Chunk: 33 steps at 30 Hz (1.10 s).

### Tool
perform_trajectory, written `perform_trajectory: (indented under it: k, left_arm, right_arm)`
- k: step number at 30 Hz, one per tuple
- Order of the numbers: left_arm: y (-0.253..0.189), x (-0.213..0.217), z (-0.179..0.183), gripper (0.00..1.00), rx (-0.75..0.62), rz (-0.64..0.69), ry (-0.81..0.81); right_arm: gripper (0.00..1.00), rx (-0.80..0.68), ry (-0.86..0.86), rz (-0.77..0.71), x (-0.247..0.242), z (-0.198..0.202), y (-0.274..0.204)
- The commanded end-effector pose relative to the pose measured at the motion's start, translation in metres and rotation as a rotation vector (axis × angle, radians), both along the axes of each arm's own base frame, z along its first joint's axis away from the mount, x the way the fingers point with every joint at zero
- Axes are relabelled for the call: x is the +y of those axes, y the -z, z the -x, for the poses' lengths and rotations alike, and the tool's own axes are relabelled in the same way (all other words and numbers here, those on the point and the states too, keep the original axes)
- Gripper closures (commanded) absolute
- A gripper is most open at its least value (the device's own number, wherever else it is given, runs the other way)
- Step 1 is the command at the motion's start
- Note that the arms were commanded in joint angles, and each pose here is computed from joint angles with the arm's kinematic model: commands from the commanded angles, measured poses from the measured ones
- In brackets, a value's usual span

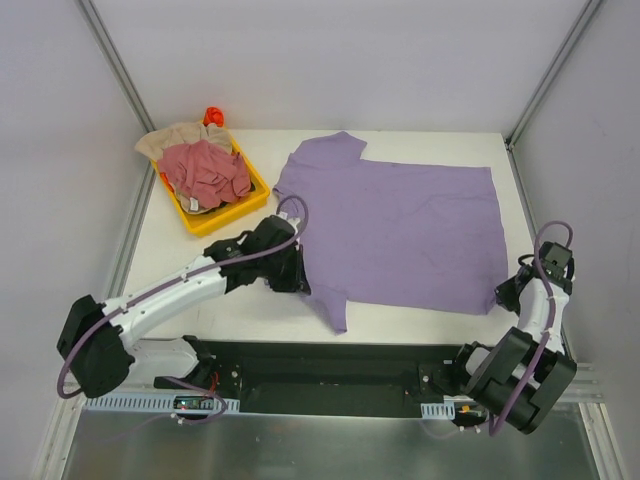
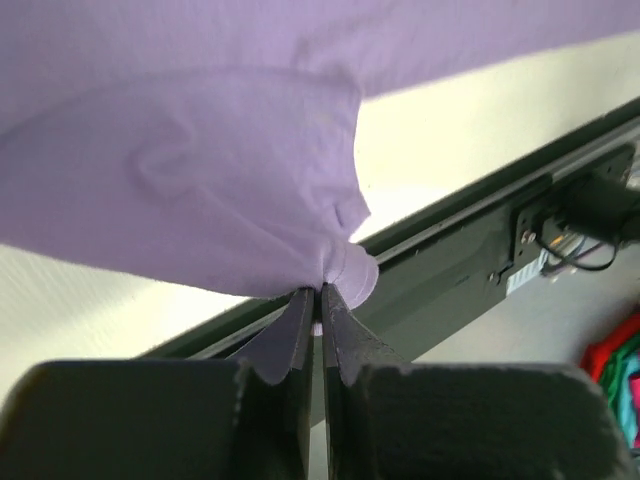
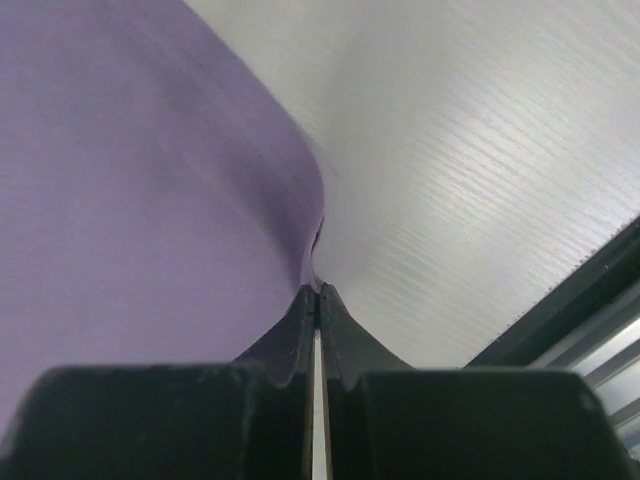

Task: Fold and stack the t-shirts
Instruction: Fold the flattened tshirt in 1/3 of the way

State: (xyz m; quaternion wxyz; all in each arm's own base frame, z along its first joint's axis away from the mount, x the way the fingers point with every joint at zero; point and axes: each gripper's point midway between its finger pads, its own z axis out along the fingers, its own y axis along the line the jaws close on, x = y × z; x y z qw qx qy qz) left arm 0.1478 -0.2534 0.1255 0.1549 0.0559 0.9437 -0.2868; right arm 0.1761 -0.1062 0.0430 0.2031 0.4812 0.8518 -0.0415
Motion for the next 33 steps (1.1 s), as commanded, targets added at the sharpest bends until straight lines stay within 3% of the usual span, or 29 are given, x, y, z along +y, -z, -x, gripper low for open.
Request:
perform_trajectory:
  k: [1,16,23,33]
  left_arm:
    - [-0.017,-0.009,-0.046,1.00,-0.031,0.052,-0.015]
    - [-0.074,-0.008,-0.171,1.00,-0.213,0.108,-0.065]
    - [-0.092,-0.005,-0.204,1.00,-0.353,0.054,-0.016]
    - [-0.102,0.002,-0.242,1.00,-0.452,0.007,0.020]
  right_arm:
    - [1.00,-0.080,-0.104,-0.039,0.005,-0.029,-0.027]
    - [1.00,-0.090,-0.181,-0.064,-0.017,-0.096,-0.058]
    - [1.00,-0.120,-0.198,-0.062,-0.026,-0.120,-0.064]
    - [1.00,-0.116,-0.216,-0.052,-0.030,-0.136,-0.060]
